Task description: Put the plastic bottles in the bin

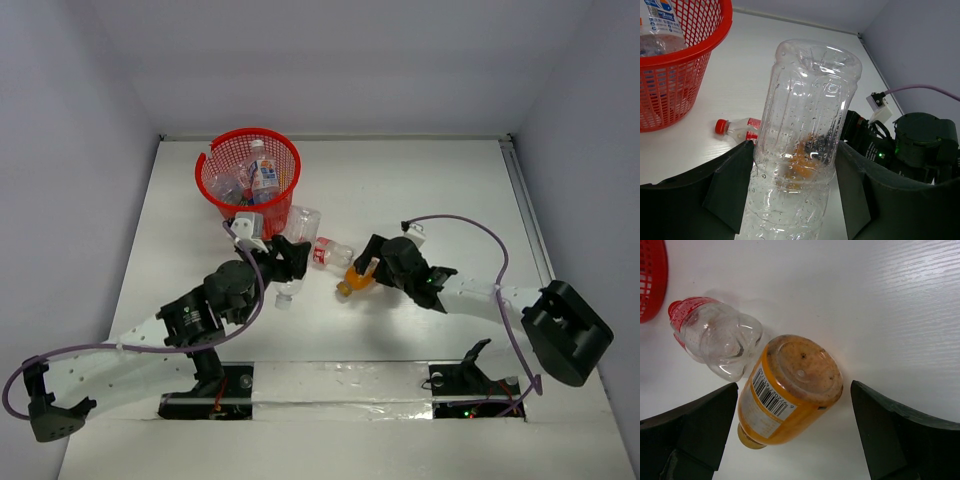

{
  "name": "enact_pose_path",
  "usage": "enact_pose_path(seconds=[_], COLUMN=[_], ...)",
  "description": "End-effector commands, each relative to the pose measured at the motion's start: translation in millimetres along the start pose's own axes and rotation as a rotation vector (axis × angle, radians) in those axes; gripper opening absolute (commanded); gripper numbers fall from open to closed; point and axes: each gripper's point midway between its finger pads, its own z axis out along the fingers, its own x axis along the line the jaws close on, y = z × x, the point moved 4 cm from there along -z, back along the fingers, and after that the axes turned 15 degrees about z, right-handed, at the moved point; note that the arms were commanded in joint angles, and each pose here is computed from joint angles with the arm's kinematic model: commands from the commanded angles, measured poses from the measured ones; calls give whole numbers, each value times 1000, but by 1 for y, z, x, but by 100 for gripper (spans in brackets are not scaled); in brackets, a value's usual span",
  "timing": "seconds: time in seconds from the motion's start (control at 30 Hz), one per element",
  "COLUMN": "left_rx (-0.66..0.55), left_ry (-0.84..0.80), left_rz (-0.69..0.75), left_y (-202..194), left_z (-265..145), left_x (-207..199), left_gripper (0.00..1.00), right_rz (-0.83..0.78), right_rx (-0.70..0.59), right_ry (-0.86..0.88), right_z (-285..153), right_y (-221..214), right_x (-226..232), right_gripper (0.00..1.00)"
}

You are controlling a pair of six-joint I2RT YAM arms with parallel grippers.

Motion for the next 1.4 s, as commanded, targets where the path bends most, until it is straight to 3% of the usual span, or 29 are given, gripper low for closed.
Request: enact_pose_path(seconds=[0.0,0.3,0.53,0.67,0.77,0.83,0.93,1.1,1.37], left_rx=[-43,-54,-134,-130,-138,-148,-147,-172,-213], left_ry=[-39,-14,1,34,45,40,24,59,266], left_rz=[-20,-10,-42,-27,-34,-51,-59,-67,-24], left_y=[11,19,55,67,77,84,84,93,120], left_z=[3,15,31,53,66,72,77,74,83], left_x=[-6,-4,4,13,17,20,20,27,68], left_gripper=[39,38,37,37,37,37,37,37,36], right_rz=[66,98,107,113,108,73,9,-121,-297], right_rx=[-39,-52,-55,-68,-72,-54,-24,34,193], right_ry=[71,39,49,67,89,85,119,263,237], right_z=[5,18,15,6,-2,-6,-17,-41,-29], right_y=[9,7,6,9,12,11,11,14,-7], right_x=[13,-6,-12,-13,-13,-13,-8,17,34], right_gripper=[100,91,67,62,68,81,92,98,100])
